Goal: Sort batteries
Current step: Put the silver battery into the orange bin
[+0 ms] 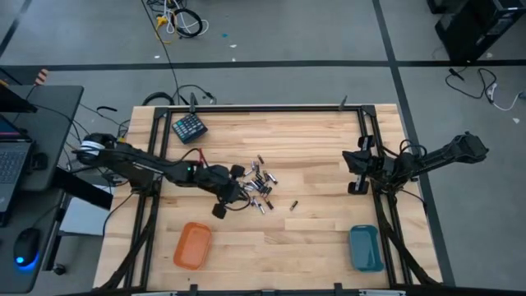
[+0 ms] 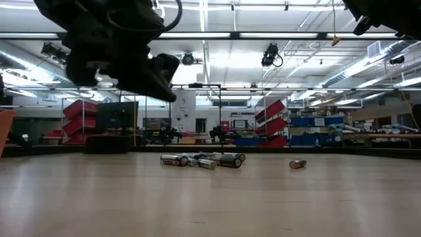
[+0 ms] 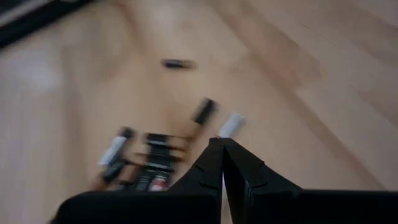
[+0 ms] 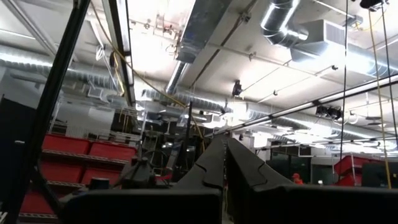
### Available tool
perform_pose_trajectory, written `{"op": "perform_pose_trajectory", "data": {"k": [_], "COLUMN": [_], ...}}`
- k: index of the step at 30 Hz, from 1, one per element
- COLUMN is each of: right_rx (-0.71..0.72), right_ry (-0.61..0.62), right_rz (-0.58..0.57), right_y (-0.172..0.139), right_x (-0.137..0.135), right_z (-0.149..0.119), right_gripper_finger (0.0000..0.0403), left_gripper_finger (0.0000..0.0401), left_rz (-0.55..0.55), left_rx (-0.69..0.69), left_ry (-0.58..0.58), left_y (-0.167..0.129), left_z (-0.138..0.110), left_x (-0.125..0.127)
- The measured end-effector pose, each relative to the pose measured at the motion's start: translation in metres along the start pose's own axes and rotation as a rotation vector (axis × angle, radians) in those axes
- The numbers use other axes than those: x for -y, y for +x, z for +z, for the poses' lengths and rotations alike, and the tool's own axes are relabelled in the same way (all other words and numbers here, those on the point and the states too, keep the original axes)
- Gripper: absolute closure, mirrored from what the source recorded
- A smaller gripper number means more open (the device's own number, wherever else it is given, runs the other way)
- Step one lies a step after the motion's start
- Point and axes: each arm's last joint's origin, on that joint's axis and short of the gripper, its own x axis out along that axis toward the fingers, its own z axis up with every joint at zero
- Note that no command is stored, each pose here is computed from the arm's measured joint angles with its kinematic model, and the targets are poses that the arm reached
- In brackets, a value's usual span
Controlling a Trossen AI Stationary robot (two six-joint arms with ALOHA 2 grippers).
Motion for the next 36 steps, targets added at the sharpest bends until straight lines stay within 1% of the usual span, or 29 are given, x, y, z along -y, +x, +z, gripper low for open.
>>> {"op": "perform_pose_trajectory", "data": {"k": [2, 4, 8, 11, 15, 21, 24, 31, 36], "right_rx": [-0.002, -0.001, -0.002, -0.004, -0.005, -0.02, -0.031, -0.032, -0.032], "right_ry": [-0.001, -0.001, -0.002, -0.003, -0.003, -0.009, -0.011, -0.011, -0.01], "right_rz": [0.001, 0.001, 0.001, 0.002, 0.002, 0.008, 0.014, 0.014, 0.014], "right_y": [0.0, 0.0, 0.0, 0.0, 0.0, 0.0, 0.0, 0.0, 0.0], "right_x": [0.0, 0.0, 0.0, 0.0, 0.0, -0.001, -0.001, -0.001, -0.001], "right_z": [0.0, 0.0, 0.0, 0.0, -0.001, -0.002, -0.003, -0.003, -0.003], "right_gripper_finger": [0.0396, 0.0396, 0.0396, 0.0396, 0.0396, 0.0396, 0.0396, 0.0396, 0.0396], "left_gripper_finger": [0.0392, 0.0392, 0.0388, 0.0376, 0.0348, 0.0288, 0.027, 0.0264, 0.0264], "left_rz": [-0.023, -0.024, -0.024, -0.017, -0.017, -0.017, -0.017, -0.065, -0.071], "left_rx": [-0.039, -0.055, -0.031, -0.017, -0.028, -0.048, -0.057, -0.075, -0.094], "left_ry": [0.014, 0.009, 0.009, 0.009, 0.004, -0.004, -0.013, -0.047, -0.056], "left_y": [0.004, 0.008, 0.021, 0.023, 0.023, 0.025, 0.028, 0.035, 0.037], "left_z": [-0.006, -0.01, -0.012, -0.012, -0.014, -0.017, -0.021, -0.031, -0.035], "left_x": [0.0, -0.001, 0.0, -0.001, -0.002, -0.003, -0.006, -0.008, -0.009]}}
